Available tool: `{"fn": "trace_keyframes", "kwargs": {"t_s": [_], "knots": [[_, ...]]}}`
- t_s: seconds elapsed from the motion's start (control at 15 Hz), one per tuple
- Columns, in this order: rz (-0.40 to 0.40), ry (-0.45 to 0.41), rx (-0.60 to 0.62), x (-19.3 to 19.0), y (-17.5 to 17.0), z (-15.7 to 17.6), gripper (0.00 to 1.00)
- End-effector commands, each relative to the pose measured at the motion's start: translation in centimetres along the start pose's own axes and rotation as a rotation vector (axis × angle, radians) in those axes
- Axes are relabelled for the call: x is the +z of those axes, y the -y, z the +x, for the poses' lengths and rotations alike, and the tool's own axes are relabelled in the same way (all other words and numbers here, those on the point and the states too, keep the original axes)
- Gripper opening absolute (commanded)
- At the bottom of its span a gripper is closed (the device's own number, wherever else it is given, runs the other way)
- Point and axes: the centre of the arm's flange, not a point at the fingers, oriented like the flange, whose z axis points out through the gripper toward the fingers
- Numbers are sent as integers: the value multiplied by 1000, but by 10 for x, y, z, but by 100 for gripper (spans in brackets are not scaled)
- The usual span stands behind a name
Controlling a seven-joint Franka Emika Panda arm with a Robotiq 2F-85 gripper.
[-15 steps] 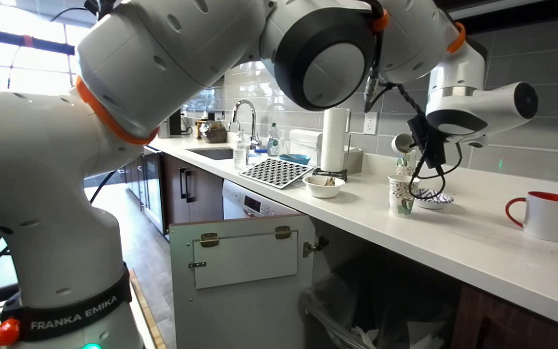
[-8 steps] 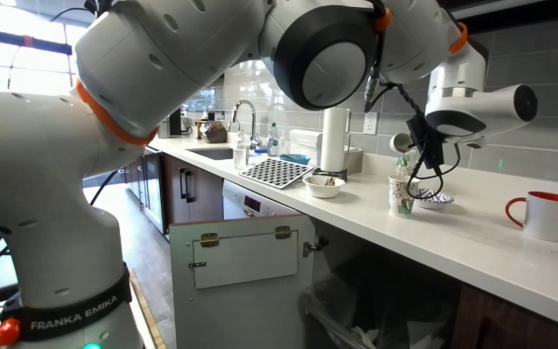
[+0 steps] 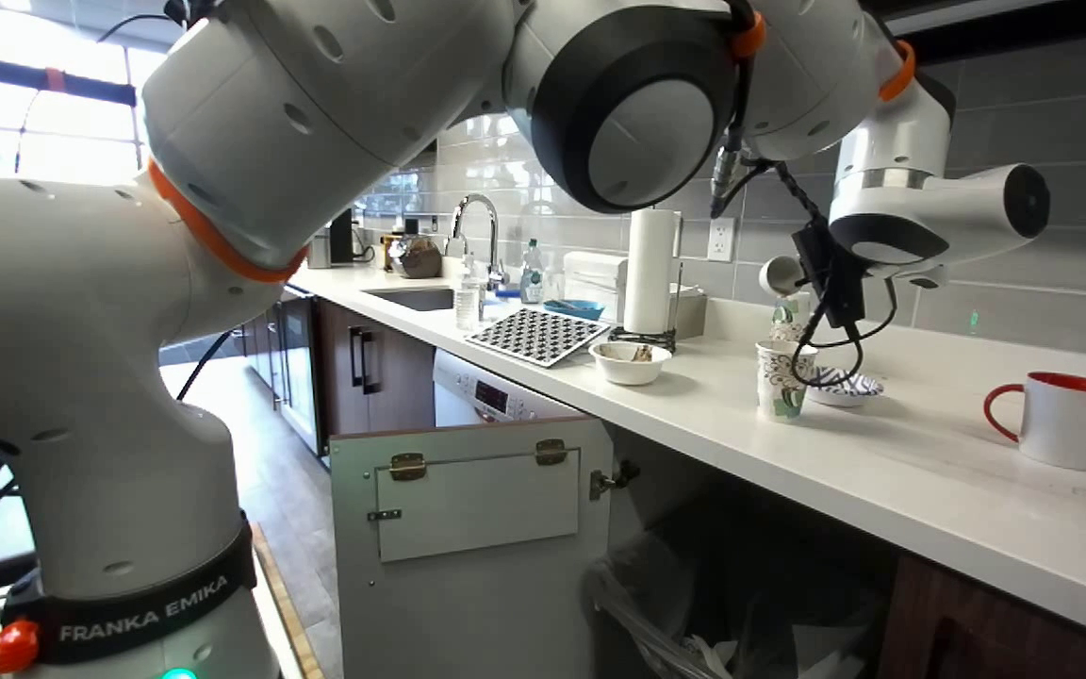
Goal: Pour the contents in the white mug into the coffee cup.
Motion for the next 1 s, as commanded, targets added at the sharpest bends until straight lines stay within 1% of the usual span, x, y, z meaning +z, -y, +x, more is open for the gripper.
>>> {"fn": "trace_keyframes", "kwargs": {"t_s": [0.0,0.47,0.93], "knots": [[14,10,-3,-8,3,-11,3],[-14,-2,4,-23,-2,-10,3],[-20,-11,7,-34,-4,-9,3]]}}
